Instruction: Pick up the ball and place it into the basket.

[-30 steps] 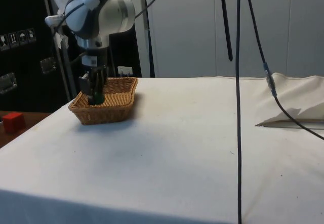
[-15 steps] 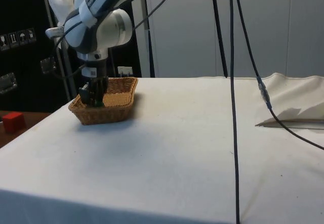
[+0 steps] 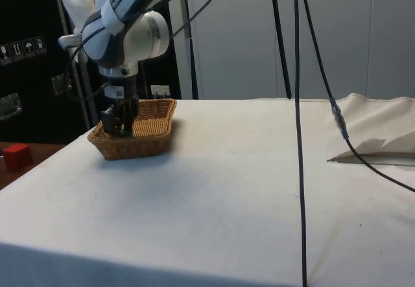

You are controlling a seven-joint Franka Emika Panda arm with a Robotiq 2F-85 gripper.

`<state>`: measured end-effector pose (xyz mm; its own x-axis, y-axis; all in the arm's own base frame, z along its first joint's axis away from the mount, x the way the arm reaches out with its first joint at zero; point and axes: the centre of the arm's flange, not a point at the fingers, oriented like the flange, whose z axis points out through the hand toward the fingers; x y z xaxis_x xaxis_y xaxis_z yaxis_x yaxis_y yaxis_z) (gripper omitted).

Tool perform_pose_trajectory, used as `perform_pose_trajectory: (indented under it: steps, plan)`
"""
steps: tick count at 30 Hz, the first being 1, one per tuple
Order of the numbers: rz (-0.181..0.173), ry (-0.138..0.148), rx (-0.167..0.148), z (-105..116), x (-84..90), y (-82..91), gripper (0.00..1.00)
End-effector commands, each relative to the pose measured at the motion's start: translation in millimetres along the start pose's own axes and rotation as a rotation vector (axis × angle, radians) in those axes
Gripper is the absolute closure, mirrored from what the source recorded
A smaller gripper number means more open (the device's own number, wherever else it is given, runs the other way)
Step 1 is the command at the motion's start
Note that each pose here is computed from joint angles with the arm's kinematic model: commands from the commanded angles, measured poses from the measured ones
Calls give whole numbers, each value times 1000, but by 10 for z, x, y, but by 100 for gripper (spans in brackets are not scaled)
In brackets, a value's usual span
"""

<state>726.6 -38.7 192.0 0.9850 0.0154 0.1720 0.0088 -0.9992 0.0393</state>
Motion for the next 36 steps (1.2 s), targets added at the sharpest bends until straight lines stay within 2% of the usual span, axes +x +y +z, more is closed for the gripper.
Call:
perform_pose_trajectory:
  steps: [1, 2, 3, 6, 7, 8, 9, 10, 15, 21, 22, 28, 30, 31, 36]
  plan:
    - [0, 0, 2, -2, 4, -3, 70]
    - [0, 0, 0, 0, 0, 0, 60]
    - [1, 1, 1, -6, 6, 3, 60]
    - [0, 1, 0, -6, 6, 3, 35]
    - [0, 1, 0, -6, 6, 3, 26]
    - [-1, 1, 1, -6, 6, -4, 9]
    - [-1, 1, 1, -6, 6, -4, 2]
    - [0, 0, 0, 0, 4, -4, 0]
    - [0, 0, 0, 0, 4, -4, 0]
    - [-6, 5, -5, -247, 41, 7, 0]
    - [-5, 9, -1, -176, 52, 5, 0]
    - [-17, 10, -7, -503, 57, 18, 0]
    - [-18, 10, -6, -563, 55, 23, 0]
    - [-18, 14, 1, -519, 66, 19, 0]
    - [-29, 14, -7, -772, 60, 32, 0]
